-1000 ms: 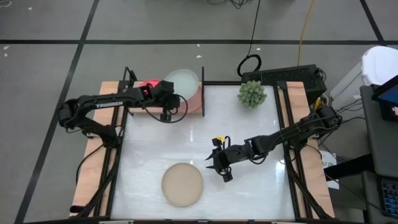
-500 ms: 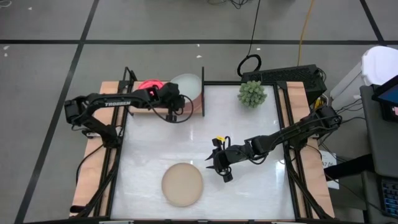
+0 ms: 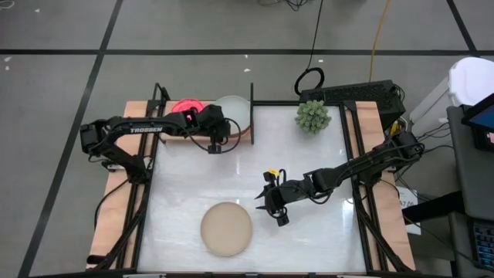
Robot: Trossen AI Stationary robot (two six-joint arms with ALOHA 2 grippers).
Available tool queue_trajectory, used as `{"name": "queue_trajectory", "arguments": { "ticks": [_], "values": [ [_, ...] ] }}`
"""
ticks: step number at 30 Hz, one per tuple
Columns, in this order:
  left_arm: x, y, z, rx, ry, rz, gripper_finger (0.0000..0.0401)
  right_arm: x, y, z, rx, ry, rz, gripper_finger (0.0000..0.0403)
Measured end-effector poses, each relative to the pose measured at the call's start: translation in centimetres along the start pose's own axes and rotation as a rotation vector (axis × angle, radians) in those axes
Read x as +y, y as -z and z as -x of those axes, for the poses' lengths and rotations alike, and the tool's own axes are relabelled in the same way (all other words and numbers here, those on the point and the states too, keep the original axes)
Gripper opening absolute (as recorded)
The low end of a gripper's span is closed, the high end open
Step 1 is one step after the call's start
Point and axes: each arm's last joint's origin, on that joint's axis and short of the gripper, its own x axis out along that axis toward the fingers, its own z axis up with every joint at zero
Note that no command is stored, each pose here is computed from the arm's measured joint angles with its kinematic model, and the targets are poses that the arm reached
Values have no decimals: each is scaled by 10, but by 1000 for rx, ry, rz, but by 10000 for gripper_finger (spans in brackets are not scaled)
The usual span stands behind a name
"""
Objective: Place and stack plates onto a shelf
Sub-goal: Stack the gray plate on top of the brown plate on the shelf, then stack the light brown plate on top of the gray plate on the shelf
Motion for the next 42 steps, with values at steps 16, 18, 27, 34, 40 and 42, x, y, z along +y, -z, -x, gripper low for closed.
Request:
{"name": "queue_trajectory", "arguments": {
  "ticks": [16,18,27,34,40,42],
  "values": [
    [-30,-17,5,-5,-20,29,184,0,0,0,4,-2,-10,130],
    [-36,-19,9,6,-17,19,184,0,1,0,14,-3,-16,130],
    [-71,-27,37,-8,71,59,184,15,-1,2,-5,-41,23,130],
    [-112,-33,58,-17,172,58,184,30,-3,3,-21,-90,41,130],
    [-155,-31,69,-24,251,70,184,38,3,-15,-58,-116,43,130],
    [-168,-30,73,-24,260,73,184,40,6,-23,-42,-143,46,130]
  ]
}}
